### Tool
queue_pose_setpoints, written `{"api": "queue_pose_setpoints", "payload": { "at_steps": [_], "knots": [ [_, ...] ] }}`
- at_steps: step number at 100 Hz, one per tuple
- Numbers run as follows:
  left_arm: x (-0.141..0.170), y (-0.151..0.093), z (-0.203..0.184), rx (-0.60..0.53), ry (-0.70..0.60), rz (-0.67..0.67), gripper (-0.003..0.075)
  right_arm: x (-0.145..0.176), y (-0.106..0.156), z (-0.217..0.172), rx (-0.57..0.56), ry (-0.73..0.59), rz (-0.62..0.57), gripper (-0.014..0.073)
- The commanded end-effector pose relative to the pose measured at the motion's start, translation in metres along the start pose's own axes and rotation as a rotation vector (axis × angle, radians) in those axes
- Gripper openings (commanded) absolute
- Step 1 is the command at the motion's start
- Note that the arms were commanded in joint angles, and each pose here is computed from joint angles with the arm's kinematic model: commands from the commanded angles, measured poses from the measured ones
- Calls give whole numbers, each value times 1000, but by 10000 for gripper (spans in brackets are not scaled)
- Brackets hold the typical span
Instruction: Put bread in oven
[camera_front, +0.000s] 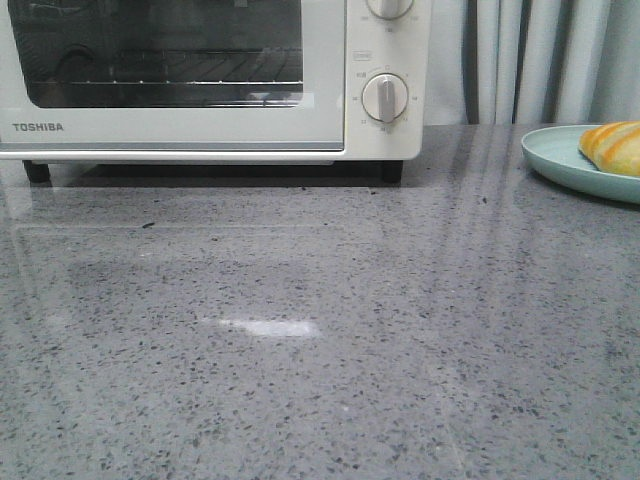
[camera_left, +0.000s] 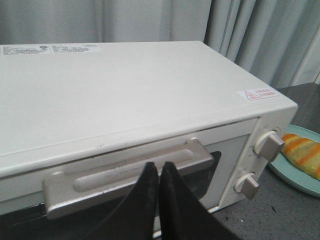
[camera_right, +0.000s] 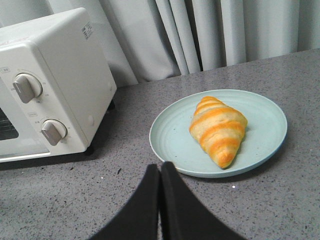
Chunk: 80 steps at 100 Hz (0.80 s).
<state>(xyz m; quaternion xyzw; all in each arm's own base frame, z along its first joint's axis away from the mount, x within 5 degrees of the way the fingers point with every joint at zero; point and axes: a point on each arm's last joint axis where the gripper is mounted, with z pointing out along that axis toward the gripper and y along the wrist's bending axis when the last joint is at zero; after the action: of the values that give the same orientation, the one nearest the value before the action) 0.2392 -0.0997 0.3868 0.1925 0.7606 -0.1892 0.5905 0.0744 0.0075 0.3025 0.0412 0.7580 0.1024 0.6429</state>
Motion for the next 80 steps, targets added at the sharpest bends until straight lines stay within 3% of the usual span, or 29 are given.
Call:
{"api": "queue_pose_setpoints", "payload": {
  "at_steps": [1, 21, 46, 80],
  "knots": [
    [-18, 3, 9, -30, -67, -15, -21, -17, 4, -2, -21, -95, -16, -58],
    [-6, 8, 34, -18, 6, -28, -22, -16, 4, -1, -20, -90, -16, -58],
    [11, 7, 37, -6, 69, -12, -22, -16, 3, -1, -19, -86, -16, -58],
    [41, -8, 3, 80, 155, -39, -22, -16, 3, -1, -18, -84, -16, -58]
  ]
}}
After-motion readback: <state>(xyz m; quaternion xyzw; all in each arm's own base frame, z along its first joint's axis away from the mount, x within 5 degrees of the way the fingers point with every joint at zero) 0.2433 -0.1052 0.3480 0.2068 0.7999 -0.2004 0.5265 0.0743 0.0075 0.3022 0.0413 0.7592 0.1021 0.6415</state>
